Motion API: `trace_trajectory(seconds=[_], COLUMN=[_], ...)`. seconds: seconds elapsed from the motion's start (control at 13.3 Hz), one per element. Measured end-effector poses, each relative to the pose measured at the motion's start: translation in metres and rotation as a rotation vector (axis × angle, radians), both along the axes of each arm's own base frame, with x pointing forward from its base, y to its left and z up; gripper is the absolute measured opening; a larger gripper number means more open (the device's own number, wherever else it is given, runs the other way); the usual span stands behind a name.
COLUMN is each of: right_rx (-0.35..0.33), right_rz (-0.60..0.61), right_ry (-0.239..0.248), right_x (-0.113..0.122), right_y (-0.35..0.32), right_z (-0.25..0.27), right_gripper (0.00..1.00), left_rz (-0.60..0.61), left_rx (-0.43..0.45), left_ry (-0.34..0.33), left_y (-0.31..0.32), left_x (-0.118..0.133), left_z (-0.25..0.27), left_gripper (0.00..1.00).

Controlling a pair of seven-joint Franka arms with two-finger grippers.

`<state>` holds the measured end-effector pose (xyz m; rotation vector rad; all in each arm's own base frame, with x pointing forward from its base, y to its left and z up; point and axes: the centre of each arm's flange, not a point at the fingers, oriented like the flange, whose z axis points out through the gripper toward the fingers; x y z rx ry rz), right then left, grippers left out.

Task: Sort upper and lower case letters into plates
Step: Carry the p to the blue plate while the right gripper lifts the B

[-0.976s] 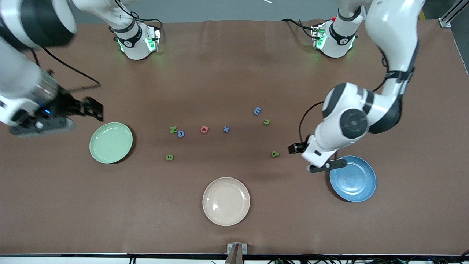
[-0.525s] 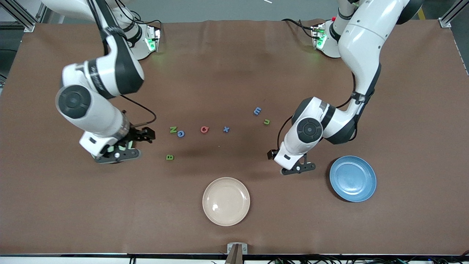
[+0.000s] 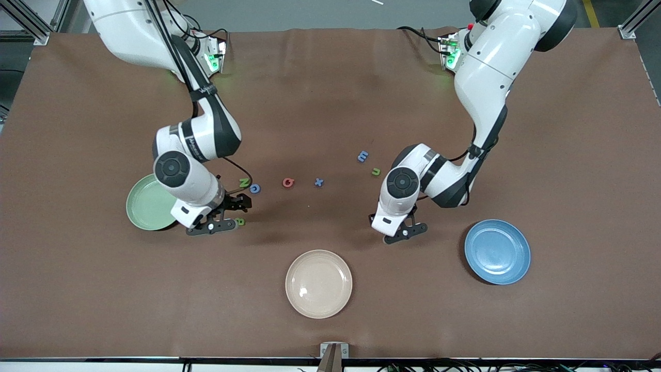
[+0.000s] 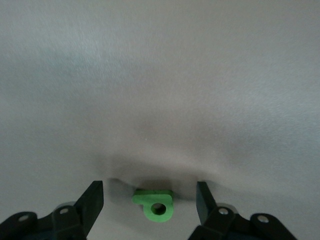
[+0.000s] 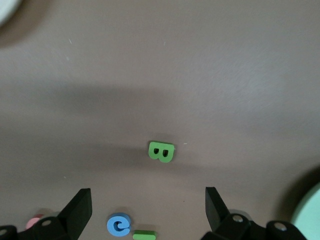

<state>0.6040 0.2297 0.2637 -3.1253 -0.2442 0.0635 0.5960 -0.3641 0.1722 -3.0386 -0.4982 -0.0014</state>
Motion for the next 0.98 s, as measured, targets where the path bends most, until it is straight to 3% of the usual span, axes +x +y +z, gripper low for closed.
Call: trace_trajectory(seconds=[0.3,0.53,0.83,0.98], right_rx=[-0.013,-0.018,-0.021,-0.021], right_rz=[-0.01,-0.021,-0.027,-0.026], right_ry=[0.002,-0.016,-0.031,-0.036], right_x=[0.003,0.008,0.015,0.019], right_y=[-0.005,-0.012,-0.015,-0.013], right_z=[-0.032,-0.05,-0.067,-0.07], right_gripper=[1.0,1.0,0.99,0.98], left_rz=[0.029,0.038,0.058,0.095], left_rx=[-0.001,0.001,-0.004,-0.014], left_ry=[-0.002,-0.004,-0.018,-0.048], left_y=[-0.003,-0.001,0.007,0.027], left_x=[-0.002,0.0,0.007,0.024], left_z=[-0.001,0.002,0.008,0.025], left_gripper=[0.7,0.4,0.36,0.36])
